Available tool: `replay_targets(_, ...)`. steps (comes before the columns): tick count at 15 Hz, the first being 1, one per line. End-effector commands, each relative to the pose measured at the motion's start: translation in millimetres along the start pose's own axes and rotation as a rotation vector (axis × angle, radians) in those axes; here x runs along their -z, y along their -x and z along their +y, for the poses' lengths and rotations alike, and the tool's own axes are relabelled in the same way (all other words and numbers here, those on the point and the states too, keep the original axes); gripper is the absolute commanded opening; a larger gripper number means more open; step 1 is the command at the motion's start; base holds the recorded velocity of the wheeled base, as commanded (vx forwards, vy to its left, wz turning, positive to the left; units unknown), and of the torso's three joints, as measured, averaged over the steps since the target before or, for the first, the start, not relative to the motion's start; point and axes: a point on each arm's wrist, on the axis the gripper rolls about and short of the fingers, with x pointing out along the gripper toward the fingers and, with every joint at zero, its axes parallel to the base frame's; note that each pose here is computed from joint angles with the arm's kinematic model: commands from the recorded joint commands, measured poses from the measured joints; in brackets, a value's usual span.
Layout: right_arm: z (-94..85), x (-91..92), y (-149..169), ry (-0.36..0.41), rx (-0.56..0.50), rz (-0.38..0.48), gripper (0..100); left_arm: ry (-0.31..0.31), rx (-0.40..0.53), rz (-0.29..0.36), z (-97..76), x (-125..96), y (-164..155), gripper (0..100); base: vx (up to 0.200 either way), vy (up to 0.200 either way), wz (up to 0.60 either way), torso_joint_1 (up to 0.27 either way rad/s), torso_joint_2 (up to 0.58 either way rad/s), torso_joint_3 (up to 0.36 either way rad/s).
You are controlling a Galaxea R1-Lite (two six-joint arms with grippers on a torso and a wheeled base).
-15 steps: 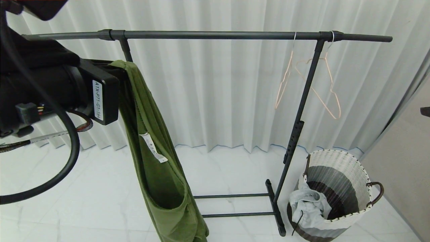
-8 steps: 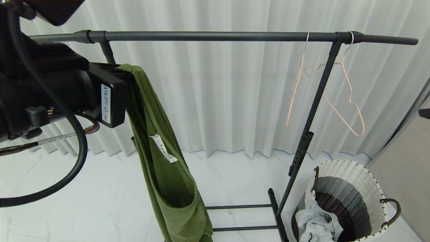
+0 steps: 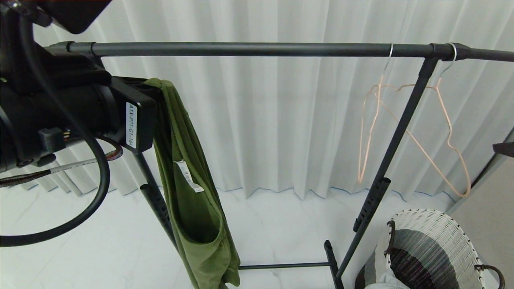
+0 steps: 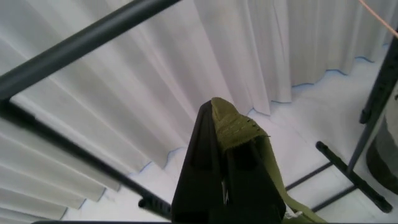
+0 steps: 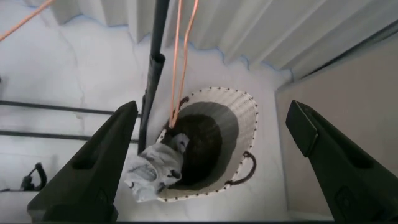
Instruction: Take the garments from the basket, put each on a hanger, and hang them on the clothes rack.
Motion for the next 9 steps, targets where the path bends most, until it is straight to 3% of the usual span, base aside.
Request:
replay_targets(1,-0.6,4.1,-14.4,-0.02,-0.004,0.024,100,-0.003,0.002,0.006,-1.2,1.6,-1.0,0,0.0,0.0,0.0,0.0,0.0,0.0)
replay_targets(5,-7.1,12.1,-67.1,-0.065,-0.018,0.02,100,-0.042,-0.003,-0.005,1.4,0.4,3.3,0,0.0,0.0,0.0,0.0,0.0,0.0)
replay_targets(9,-13.9,12.2,-103.2,-0.093,-0.095,0.0,100,-0.035,-0.003,-0.005,1.4,0.4,3.3,0,0.0,0.0,0.0,0.0,0.0,0.0)
